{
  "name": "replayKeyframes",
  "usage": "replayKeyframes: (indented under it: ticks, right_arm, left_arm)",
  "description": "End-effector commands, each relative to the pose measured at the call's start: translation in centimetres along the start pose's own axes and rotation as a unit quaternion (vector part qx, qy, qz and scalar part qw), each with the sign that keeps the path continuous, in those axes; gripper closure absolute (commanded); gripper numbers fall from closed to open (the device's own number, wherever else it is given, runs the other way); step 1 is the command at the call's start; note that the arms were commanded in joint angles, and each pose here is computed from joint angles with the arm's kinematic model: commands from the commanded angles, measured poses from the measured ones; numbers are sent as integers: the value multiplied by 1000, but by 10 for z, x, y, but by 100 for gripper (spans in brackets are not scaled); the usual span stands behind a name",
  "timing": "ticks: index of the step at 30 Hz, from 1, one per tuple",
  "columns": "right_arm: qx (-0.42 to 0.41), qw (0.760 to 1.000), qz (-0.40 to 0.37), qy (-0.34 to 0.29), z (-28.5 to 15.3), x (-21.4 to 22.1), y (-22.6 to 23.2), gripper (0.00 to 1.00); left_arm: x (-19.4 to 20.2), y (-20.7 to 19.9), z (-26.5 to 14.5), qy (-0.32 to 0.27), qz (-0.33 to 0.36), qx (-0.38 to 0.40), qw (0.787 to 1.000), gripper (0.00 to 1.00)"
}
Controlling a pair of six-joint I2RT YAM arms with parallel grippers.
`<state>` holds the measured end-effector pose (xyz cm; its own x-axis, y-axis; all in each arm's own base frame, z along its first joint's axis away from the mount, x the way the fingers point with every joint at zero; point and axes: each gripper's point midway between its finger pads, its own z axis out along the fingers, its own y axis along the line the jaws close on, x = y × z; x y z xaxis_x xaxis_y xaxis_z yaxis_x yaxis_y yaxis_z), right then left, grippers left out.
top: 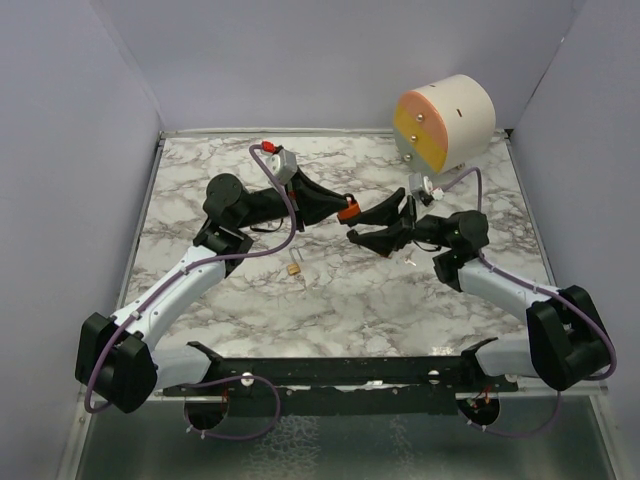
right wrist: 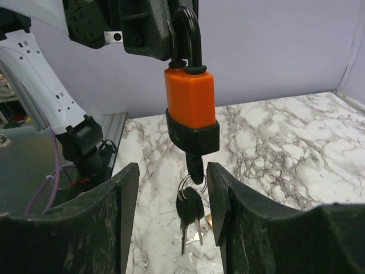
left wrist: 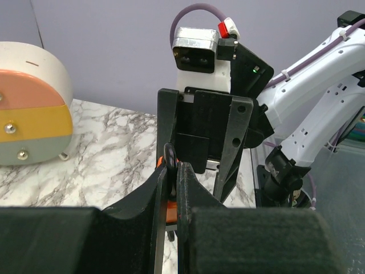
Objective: Lock with the key
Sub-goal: Lock the lock.
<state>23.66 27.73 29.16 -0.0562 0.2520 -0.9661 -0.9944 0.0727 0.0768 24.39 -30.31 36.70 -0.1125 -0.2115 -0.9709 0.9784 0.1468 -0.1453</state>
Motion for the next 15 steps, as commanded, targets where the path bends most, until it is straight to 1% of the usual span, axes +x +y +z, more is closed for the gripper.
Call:
replayKeyframes:
  ticks: [1, 6, 8, 12, 13, 15]
  right_arm:
    - [14, 1000, -20, -7, 9, -10, -8, 50]
    - [17, 1000, -20, -7, 10, -9, -12, 52]
    - [17, 1000, -21, -8, 11, -10, -12, 56]
    - [20, 1000, -18, -6, 12, -9, -14, 85]
    - [21, 1000, -16, -5, 12, -8, -14, 91]
    - [18, 1000, -14, -3, 12, -6, -13, 98]
  left_arm:
    - [-28, -23, 1, -29, 39, 42, 998, 100]
    - [-30, -30, 1, -29, 43, 53, 997, 100]
    - [-31, -31, 0, -30, 46, 53, 997, 100]
    - [-33, -30, 0, -34, 49, 48, 997, 100]
    - [-33, -29, 0, -35, 50, 46, 997, 100]
    - [-36, -29, 0, -39, 54, 43, 997, 100]
